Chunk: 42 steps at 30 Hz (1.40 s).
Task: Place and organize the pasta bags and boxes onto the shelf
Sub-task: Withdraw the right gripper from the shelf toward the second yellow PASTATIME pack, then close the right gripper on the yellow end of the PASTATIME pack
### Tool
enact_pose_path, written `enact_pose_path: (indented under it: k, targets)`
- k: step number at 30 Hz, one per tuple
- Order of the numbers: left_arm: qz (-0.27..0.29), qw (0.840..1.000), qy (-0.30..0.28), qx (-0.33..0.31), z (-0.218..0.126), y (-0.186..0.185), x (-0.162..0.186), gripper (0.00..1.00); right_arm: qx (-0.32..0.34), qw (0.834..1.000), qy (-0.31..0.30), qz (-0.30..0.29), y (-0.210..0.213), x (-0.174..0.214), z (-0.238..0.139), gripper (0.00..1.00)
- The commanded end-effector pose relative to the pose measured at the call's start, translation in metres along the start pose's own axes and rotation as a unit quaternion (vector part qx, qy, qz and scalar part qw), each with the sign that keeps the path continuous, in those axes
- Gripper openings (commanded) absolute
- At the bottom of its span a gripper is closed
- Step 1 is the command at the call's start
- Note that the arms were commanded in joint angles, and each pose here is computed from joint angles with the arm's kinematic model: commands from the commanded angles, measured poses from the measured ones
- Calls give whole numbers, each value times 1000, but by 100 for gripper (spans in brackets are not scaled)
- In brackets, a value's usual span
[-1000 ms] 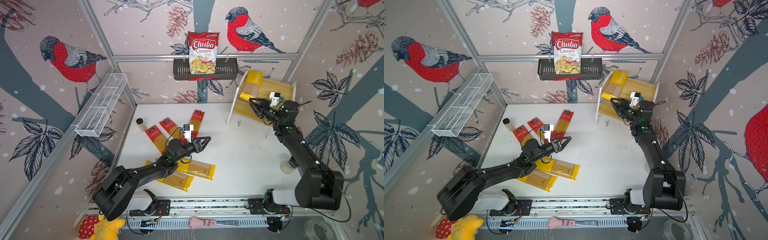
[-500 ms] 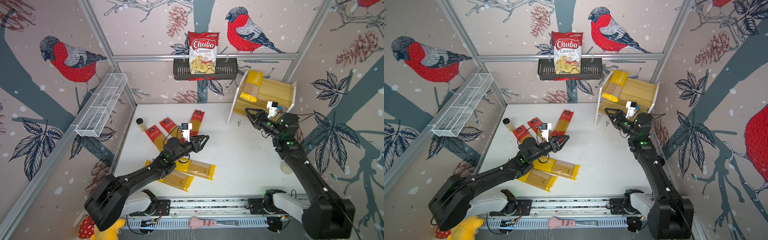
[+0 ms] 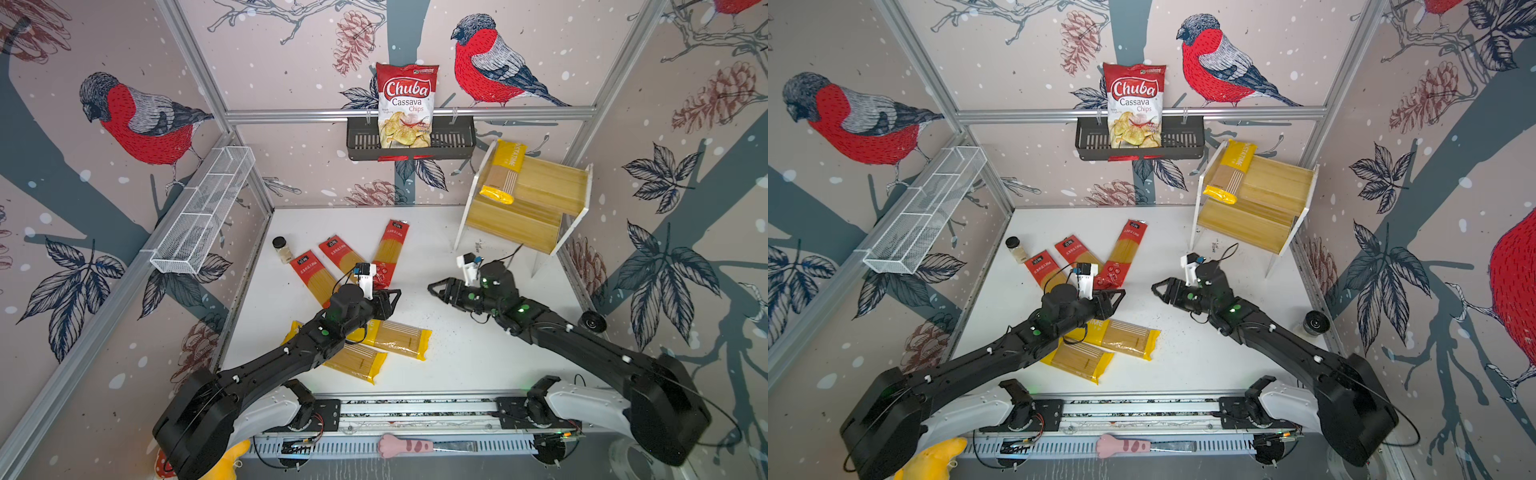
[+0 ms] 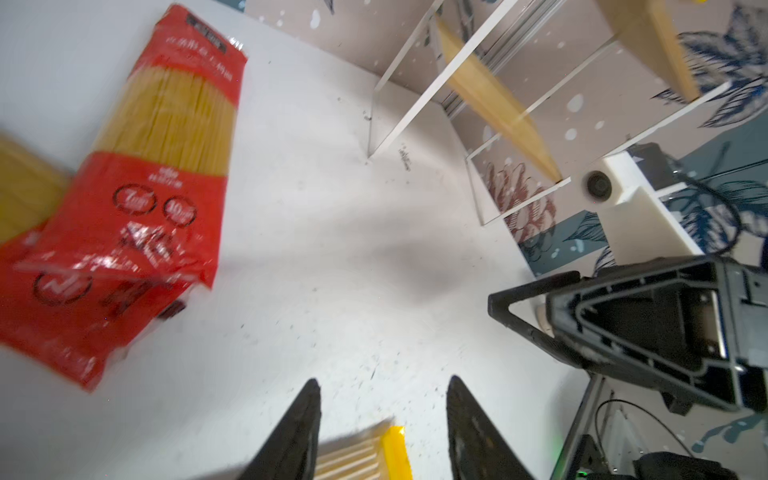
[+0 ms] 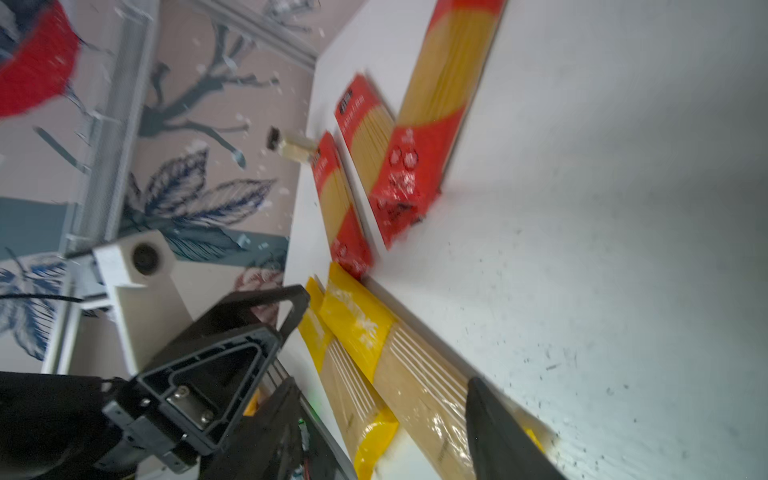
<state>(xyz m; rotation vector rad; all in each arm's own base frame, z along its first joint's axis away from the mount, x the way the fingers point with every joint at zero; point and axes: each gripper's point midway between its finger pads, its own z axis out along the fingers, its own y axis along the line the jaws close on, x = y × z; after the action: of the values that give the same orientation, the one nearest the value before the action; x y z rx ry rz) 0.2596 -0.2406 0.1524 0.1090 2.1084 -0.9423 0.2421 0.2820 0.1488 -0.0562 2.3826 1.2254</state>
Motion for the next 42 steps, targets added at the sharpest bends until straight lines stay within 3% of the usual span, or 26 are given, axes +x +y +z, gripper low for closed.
enact_pose_path:
  k: [1, 7, 13, 30, 42]
  targets:
    - [-18, 999, 19, -47, -1, 21, 19, 48, 18, 998, 28, -46, -3, 20, 26, 62]
    - [-39, 998, 42, -41, -2, 24, 45, 48, 18, 986, 111, -120, 9, 43, 71, 62]
    - [-49, 996, 56, -57, -11, 34, 65, 48, 5, 974, 166, -155, 13, 49, 105, 61]
    - [-71, 990, 76, -94, -26, 65, 97, 48, 9, 948, 253, -194, -6, 71, 154, 53]
    - [-92, 990, 56, -94, -26, 70, 97, 46, -20, 927, 316, -200, -8, 106, 175, 44]
